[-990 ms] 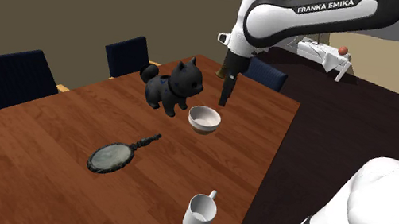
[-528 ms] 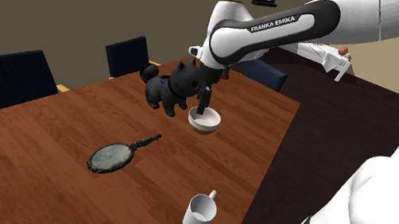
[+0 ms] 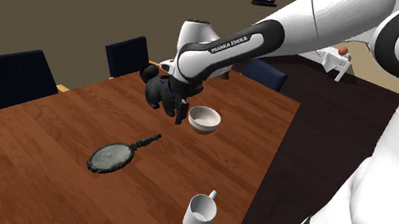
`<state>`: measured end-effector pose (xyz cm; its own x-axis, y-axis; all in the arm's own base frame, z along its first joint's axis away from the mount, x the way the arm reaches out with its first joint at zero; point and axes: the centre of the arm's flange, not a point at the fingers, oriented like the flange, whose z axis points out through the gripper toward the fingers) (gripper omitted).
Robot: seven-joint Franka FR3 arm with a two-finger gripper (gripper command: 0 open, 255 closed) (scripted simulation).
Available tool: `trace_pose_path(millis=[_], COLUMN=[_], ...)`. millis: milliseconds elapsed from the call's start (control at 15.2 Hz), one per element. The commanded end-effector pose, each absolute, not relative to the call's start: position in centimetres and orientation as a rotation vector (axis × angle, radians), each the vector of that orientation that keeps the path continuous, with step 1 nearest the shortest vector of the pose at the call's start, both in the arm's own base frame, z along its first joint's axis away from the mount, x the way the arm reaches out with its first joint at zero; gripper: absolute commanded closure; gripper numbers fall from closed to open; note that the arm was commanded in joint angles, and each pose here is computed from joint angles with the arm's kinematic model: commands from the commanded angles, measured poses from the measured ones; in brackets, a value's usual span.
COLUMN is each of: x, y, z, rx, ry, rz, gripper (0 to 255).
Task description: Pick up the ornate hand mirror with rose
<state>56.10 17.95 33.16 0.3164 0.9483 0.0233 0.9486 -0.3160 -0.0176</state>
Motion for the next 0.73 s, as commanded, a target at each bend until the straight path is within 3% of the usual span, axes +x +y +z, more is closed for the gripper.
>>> trace_pose_path(millis=[0, 660], x=[57.2, 60.1], y=[19.9, 29.5], z=[31.3, 22.7], rx=[-2.46, -2.097], ry=[-1.911, -2.313], rz=[-0.016, -0.026], gripper=[0, 0])
